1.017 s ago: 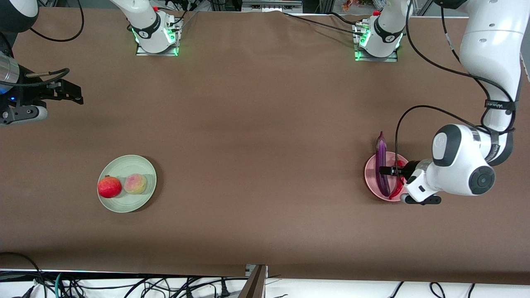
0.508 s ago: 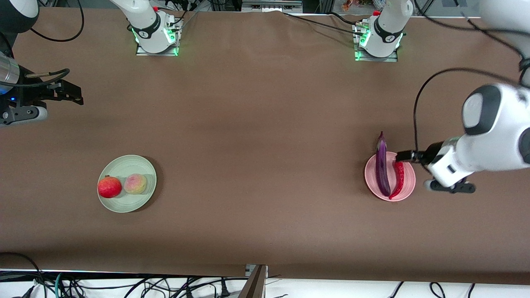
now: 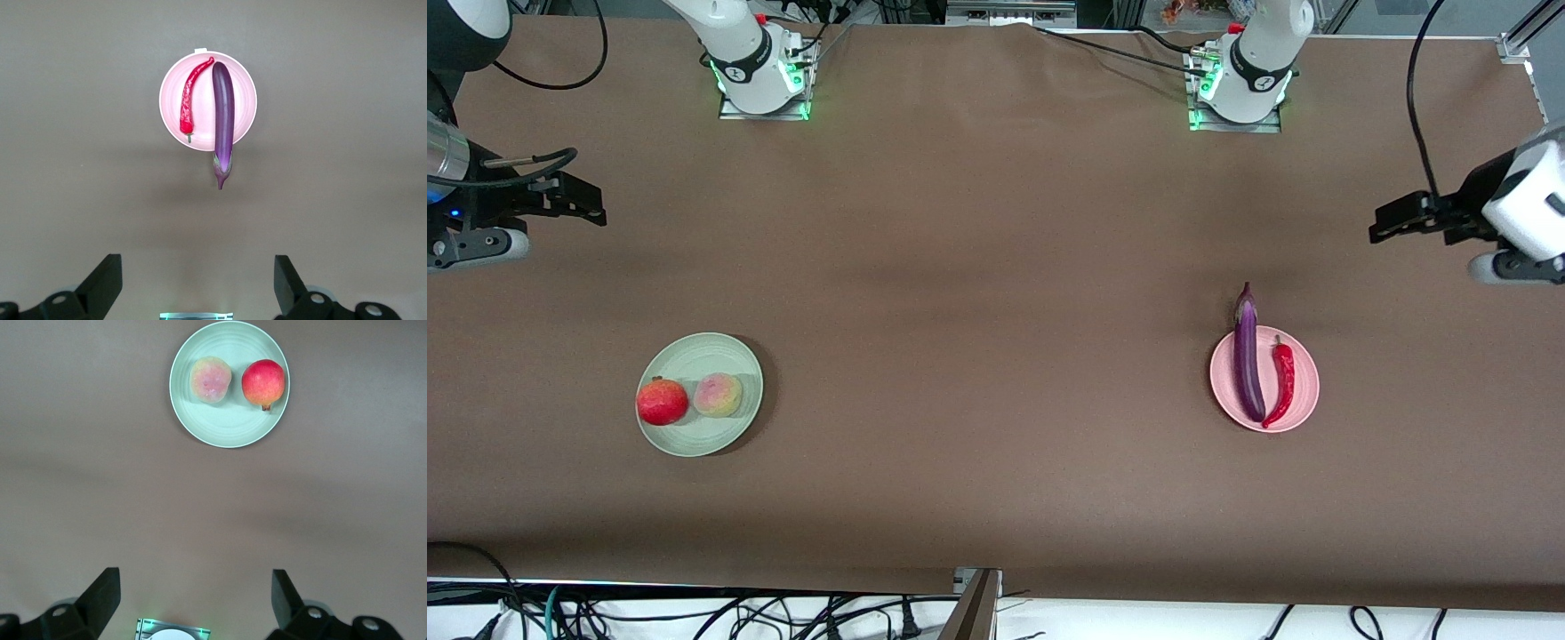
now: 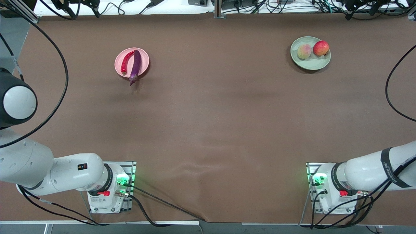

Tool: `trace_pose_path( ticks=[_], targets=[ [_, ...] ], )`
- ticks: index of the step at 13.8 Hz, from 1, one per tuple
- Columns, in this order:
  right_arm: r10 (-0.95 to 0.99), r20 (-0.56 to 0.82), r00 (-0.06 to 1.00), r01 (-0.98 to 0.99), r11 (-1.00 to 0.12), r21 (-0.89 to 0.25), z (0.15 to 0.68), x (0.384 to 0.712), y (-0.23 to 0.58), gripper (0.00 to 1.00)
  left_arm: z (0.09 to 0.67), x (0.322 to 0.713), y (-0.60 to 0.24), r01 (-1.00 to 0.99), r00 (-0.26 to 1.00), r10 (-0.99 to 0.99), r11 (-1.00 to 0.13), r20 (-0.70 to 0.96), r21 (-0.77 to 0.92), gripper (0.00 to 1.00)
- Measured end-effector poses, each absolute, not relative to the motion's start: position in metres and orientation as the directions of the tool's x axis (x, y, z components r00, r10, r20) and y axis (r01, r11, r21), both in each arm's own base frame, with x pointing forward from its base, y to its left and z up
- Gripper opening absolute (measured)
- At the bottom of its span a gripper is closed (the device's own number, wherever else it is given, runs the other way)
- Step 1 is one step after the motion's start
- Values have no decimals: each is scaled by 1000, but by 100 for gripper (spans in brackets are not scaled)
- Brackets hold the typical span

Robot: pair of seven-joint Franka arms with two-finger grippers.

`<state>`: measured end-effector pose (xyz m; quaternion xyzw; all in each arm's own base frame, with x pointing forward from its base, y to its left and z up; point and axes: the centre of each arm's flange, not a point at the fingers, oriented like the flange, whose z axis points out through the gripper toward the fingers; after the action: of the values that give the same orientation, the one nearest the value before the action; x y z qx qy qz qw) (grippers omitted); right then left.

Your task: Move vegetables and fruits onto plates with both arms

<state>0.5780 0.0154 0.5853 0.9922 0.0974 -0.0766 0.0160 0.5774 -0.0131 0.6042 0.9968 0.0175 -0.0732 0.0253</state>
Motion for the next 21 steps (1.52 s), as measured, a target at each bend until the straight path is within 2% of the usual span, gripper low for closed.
trace_pose_path(
  ticks=[11, 17, 21],
  targets=[
    [191, -146, 971, 196, -981, 18, 587, 579, 15, 100, 605, 575, -25, 24, 990, 17, -999, -139, 48, 100],
    [191, -145, 971, 196, -981, 18, 587, 579, 15, 100, 611, 550, -22, 40, 991, 36, -999, -126, 26, 100],
    [191, -140, 972, 195, -981, 19, 589, 579, 15, 100, 613, 546, -22, 41, 991, 37, -999, -125, 25, 100]
  ],
)
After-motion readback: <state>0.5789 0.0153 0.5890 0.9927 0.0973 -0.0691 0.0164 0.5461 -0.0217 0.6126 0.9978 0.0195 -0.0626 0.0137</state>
